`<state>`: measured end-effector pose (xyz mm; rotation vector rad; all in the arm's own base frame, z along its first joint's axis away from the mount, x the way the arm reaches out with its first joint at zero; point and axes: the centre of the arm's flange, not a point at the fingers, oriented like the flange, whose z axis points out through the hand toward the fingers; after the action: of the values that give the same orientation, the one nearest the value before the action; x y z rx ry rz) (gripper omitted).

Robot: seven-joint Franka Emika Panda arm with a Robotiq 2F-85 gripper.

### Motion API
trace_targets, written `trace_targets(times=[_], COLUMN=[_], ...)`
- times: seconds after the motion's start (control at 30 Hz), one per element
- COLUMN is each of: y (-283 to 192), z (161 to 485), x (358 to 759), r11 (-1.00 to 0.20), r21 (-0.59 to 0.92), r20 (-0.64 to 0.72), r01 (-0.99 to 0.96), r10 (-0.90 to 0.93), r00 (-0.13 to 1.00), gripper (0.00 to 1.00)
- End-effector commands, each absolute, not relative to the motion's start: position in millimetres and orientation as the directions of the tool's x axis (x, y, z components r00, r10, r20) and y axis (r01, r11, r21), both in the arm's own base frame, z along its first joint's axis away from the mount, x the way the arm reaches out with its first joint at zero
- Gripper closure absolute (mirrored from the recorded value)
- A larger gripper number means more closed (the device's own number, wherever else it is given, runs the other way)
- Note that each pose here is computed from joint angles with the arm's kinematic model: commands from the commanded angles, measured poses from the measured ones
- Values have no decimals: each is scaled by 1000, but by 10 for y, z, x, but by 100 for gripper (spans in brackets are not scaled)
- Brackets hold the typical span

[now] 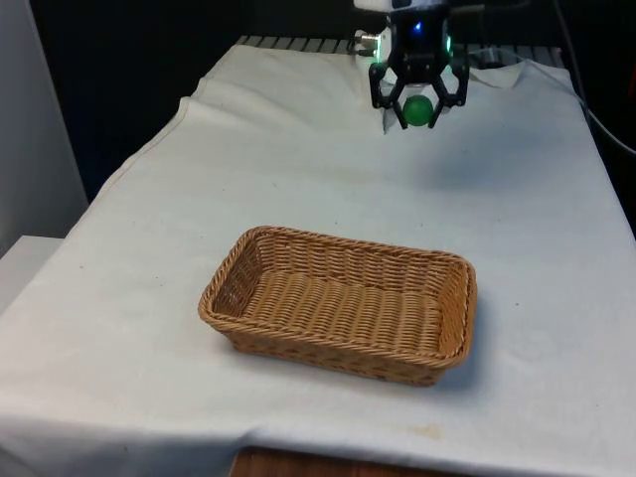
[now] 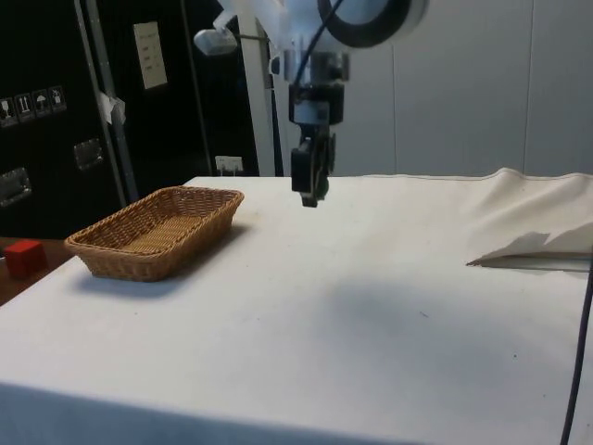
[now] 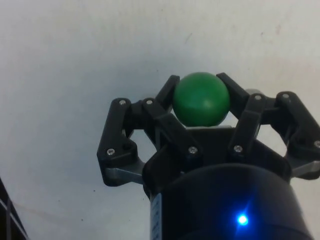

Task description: Pick up the ball and place it into the basket.

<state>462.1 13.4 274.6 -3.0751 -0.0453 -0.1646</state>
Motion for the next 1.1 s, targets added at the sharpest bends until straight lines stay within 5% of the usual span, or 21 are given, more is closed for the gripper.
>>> trace_targets(times=[0.0,1.07], y=[151,279], z=[2773,3174], x=[4666,5594], r11=[-998,-996], r21=[-54,-41], r20=[100,116], r01=[34,84], r10=[29,79], r00=[995,990], gripper=[100,100])
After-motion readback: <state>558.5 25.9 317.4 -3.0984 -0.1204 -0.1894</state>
